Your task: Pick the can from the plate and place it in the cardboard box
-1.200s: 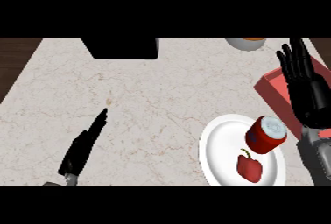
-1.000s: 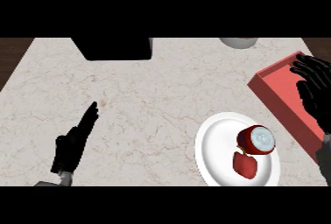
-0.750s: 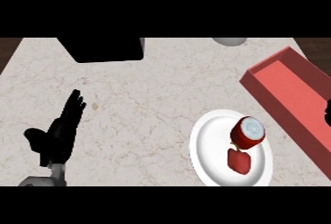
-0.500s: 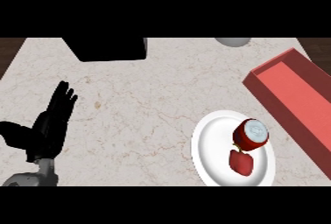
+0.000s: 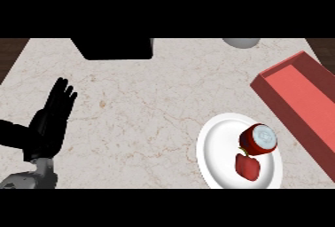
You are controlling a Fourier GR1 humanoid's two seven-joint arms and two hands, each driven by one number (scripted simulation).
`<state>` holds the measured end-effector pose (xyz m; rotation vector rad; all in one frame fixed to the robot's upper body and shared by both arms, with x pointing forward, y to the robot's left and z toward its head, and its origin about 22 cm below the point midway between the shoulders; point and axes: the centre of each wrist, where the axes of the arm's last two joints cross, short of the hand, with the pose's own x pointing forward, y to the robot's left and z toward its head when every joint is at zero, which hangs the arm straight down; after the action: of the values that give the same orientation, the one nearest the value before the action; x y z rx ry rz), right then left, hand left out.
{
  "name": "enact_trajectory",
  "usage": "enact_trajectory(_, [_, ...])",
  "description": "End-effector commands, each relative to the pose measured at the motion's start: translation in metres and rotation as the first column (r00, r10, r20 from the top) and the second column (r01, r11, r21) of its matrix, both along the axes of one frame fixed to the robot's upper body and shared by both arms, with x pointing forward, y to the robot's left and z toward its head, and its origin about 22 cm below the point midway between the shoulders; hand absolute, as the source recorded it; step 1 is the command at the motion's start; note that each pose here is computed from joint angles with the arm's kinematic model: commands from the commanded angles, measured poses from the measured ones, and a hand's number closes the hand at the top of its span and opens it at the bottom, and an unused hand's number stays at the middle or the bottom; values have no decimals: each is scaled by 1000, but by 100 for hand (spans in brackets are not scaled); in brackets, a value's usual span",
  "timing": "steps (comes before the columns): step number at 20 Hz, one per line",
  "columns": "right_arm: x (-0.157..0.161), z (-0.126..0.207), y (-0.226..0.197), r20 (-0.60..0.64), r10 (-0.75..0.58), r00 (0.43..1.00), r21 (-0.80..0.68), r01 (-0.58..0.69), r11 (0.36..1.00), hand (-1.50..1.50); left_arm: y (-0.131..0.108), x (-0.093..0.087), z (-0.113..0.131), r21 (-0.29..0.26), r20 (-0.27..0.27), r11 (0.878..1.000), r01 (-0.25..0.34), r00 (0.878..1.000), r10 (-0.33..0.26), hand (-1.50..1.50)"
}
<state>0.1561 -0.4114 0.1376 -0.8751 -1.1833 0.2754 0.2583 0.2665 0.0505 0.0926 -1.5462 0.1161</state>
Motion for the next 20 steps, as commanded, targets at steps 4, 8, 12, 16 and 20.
enact_trajectory(4, [5, 68, 44, -270, 120, 955, 82, -102, 991, -150, -11, 8, -2, -2, -16, 1000, -4, 1000, 4, 0])
enact_trajectory(8, [22, 83, 64, -230, 129, 965, 146, -97, 985, -150, -19, 7, 15, -8, 1, 999, 40, 999, -40, 0])
enact_trajectory(12, [27, 84, 82, -232, 149, 961, 178, -109, 978, -150, -9, 0, 20, -17, 2, 999, 38, 999, -38, 0])
enact_trajectory(16, [52, 95, 75, -238, 157, 959, 169, -118, 979, -150, -7, 14, -7, -2, 3, 999, 33, 999, -33, 0])
enact_trajectory(20, [57, 74, 104, -318, 87, 944, 130, -47, 990, -150, -8, 2, 15, -4, 9, 999, 42, 999, -42, 0])
